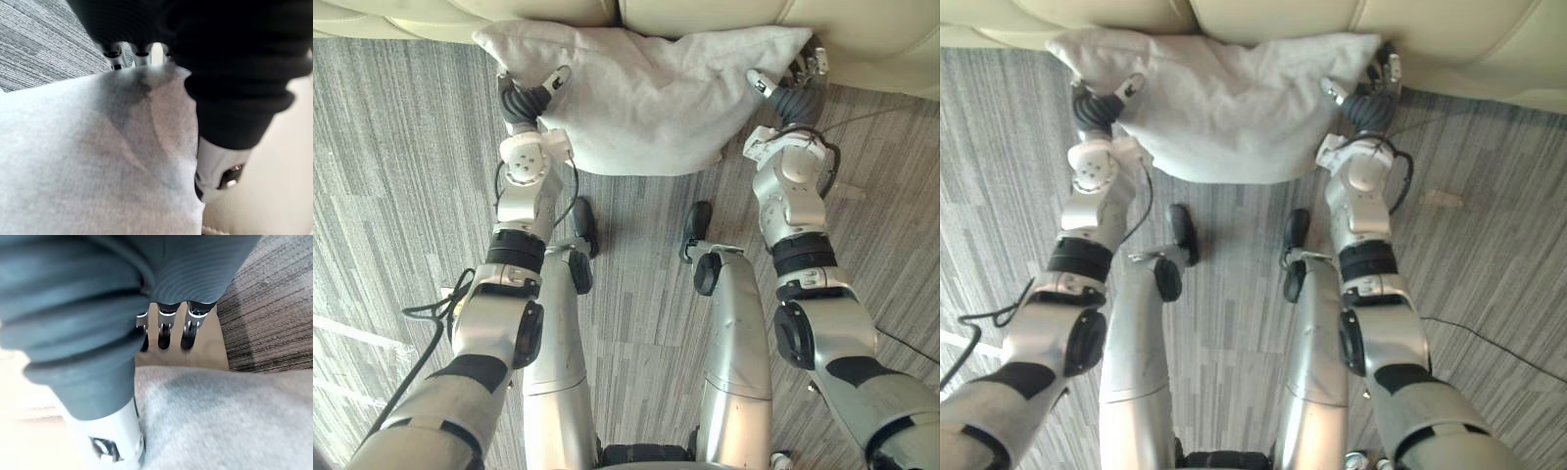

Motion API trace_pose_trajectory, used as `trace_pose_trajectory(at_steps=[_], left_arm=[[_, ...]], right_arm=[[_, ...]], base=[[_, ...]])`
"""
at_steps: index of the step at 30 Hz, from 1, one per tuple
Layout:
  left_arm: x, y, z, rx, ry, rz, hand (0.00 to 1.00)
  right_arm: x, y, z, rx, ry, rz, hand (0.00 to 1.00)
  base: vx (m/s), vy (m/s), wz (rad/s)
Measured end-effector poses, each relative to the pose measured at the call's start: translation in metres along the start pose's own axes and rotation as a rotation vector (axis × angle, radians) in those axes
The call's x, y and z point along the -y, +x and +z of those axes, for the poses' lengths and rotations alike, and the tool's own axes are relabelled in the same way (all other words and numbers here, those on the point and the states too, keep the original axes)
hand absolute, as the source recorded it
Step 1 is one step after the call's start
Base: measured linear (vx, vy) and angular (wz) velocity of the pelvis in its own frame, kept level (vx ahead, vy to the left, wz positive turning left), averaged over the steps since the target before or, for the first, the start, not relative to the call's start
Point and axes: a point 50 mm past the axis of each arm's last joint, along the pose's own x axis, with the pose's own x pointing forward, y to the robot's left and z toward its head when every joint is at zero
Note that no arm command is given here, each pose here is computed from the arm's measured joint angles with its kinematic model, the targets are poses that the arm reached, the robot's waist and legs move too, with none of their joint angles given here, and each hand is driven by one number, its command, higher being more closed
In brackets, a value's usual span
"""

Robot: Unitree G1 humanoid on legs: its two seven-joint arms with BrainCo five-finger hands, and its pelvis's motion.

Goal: Pick up cushions and gather them together orderly.

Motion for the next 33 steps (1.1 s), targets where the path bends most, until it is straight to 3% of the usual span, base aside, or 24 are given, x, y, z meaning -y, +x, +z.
trace_pose_trajectory(at_steps=[3, 8, 15, 19, 25, 33], left_arm=[[0.002, -0.001, 0.001, 0.007, 0.0, 0.004, 1.0], [0.004, -0.003, 0.006, 0.036, 0.003, -0.004, 1.0], [0.006, -0.032, -0.006, 0.082, -0.036, -0.05, 1.0], [0.006, -0.065, -0.027, 0.061, -0.074, -0.092, 1.0], [-0.009, -0.147, -0.089, -0.173, -0.14, -0.07, 1.0], [-0.041, -0.218, -0.11, -0.326, -0.142, -0.062, 1.0]], right_arm=[[-0.015, -0.003, -0.002, -0.011, 0.006, 0.039, 1.0], [-0.008, -0.006, -0.009, -0.028, -0.003, 0.029, 1.0], [0.002, -0.048, -0.047, -0.101, 0.066, 0.033, 1.0], [0.016, -0.079, -0.059, -0.111, 0.079, 0.02, 1.0], [0.052, -0.152, -0.085, -0.188, 0.036, -0.028, 1.0], [0.079, -0.236, -0.092, -0.313, -0.026, 0.011, 1.0]], base=[[0.0, 0.007, 0.08], [0.0, 0.0, 0.0], [-0.05, -0.011, -0.1], [0.0, -0.063, 0.02], [0.19, -0.028, -0.02], [0.15, 0.007, -0.11]])
